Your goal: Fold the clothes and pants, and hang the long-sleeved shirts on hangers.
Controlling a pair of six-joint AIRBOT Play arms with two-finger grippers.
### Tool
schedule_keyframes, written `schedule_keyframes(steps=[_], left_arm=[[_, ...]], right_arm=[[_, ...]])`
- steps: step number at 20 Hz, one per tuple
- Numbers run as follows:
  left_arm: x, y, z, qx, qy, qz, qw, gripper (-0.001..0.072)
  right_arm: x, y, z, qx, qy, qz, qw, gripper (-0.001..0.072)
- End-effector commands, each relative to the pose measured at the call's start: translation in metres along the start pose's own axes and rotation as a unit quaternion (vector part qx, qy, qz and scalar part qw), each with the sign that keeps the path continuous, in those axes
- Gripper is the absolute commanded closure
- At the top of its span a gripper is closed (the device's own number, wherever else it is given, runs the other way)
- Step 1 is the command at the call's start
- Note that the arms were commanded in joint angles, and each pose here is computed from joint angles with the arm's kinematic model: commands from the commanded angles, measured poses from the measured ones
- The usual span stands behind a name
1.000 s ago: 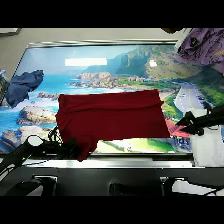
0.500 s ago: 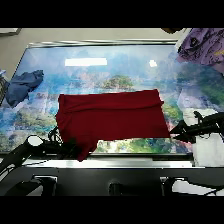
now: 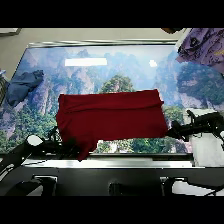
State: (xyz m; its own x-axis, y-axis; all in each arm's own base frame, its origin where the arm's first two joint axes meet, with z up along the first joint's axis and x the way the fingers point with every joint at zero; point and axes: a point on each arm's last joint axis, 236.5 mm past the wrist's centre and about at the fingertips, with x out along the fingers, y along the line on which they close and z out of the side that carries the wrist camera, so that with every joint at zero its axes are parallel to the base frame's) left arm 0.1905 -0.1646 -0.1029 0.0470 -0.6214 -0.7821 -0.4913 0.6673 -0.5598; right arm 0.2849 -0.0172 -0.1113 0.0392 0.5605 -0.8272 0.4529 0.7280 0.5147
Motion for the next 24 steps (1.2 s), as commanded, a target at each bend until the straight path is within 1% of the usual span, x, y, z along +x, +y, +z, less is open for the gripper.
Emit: schedule_keyframes(steps=[1,5,8,12,15,19,22,24], left_arm=[[-0.018,-0.009,0.013,0.021,-0.019,-0.002,1.0,0.0686],[-0.081,-0.016,0.036,0.057,-0.072,0.023,0.995,0.0687],[-0.122,-0.017,0.03,0.088,-0.1,0.045,0.99,0.0687],[-0.141,-0.021,-0.002,0.095,-0.103,0.042,0.989,0.0687],[-0.151,-0.026,-0.008,0.089,-0.129,0.03,0.987,0.0687],[-0.151,-0.034,0.017,0.101,-0.161,0.021,0.982,0.0687],[-0.139,-0.046,0.048,0.109,-0.166,-0.003,0.98,0.0687],[-0.131,-0.056,0.076,0.107,-0.185,-0.027,0.977,0.0687]], right_arm=[[-0.002,0.004,0.013,0.0,-0.035,-0.016,0.999,0.0686],[-0.027,0.017,-0.005,0.018,-0.04,-0.023,0.999,0.0686],[-0.05,0.023,-0.032,0.01,-0.027,-0.041,0.999,0.0686],[-0.081,0.032,-0.065,0.0,-0.037,-0.066,0.997,0.0686],[-0.1,0.031,-0.079,-0.003,-0.062,-0.091,0.994,0.0686],[-0.099,0.044,-0.061,-0.02,-0.098,-0.071,0.992,0.0686],[-0.082,0.059,-0.032,-0.083,-0.123,-0.092,0.985,0.0686],[-0.076,0.068,-0.003,-0.095,-0.163,-0.116,0.975,0.0686]])
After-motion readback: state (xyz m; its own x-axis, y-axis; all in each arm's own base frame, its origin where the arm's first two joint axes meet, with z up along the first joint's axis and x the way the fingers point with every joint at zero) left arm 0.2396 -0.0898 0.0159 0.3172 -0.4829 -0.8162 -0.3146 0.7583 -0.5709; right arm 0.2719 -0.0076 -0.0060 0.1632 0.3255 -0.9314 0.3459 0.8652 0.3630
